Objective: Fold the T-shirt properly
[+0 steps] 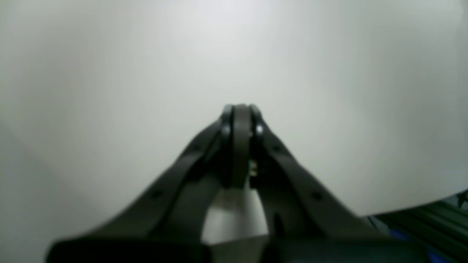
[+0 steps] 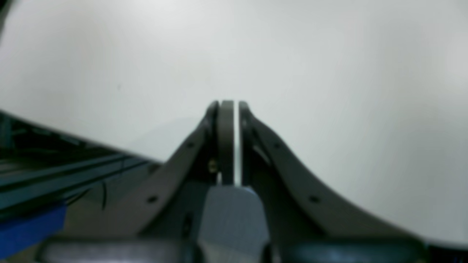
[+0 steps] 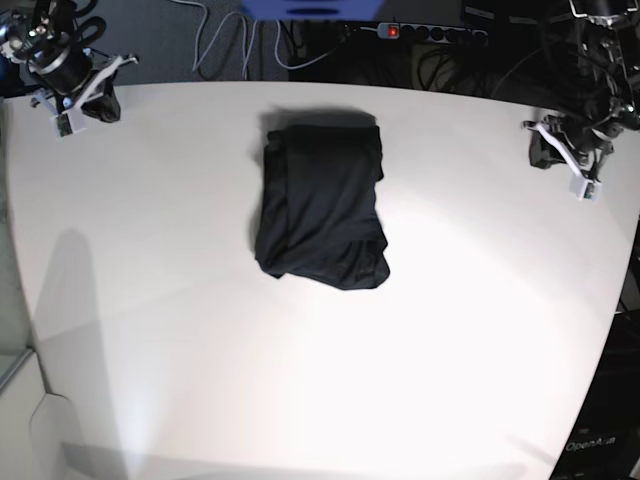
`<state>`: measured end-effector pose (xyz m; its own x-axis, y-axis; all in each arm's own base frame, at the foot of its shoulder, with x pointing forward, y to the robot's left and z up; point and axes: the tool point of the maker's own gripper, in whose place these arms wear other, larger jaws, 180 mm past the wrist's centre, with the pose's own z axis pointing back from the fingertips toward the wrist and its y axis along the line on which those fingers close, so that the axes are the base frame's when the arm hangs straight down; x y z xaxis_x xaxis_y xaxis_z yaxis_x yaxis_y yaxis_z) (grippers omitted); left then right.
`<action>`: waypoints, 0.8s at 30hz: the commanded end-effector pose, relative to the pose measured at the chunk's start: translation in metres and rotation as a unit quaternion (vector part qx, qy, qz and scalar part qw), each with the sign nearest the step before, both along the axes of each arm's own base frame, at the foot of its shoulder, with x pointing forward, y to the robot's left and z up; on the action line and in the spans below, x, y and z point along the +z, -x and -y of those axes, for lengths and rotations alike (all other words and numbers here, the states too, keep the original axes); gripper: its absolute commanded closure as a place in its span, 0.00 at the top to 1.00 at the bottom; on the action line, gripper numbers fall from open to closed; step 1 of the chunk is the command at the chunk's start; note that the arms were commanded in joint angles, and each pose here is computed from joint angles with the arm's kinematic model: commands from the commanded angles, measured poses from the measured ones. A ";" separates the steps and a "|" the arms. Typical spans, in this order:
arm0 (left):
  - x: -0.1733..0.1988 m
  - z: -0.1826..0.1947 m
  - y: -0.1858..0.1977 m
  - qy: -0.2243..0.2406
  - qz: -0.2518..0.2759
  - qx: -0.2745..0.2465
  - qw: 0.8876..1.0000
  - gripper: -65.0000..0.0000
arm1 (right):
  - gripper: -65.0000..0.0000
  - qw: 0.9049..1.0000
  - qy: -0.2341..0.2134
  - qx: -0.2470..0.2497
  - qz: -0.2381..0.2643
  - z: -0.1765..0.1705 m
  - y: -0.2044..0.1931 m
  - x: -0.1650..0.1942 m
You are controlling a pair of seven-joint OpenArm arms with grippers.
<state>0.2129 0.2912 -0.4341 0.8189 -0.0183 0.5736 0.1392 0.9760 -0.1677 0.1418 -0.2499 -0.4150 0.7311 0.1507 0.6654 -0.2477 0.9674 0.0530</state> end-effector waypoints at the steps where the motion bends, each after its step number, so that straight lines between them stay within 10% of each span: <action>1: -0.010 -0.007 0.019 -0.021 -0.042 -0.009 0.999 0.00 | 0.00 1.000 0.002 0.002 0.016 0.004 -0.003 0.009; 24: -0.052 0.010 0.157 -0.060 -0.179 -0.048 0.981 0.00 | 0.00 0.993 -0.024 -0.101 -0.048 0.007 0.120 -0.030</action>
<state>0.0555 0.2826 -0.4902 0.9609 -0.1560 0.2286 0.1806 0.9793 -0.0909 0.0220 -0.2530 -0.4494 0.8074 -0.0469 0.5881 -0.0308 0.9921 0.1213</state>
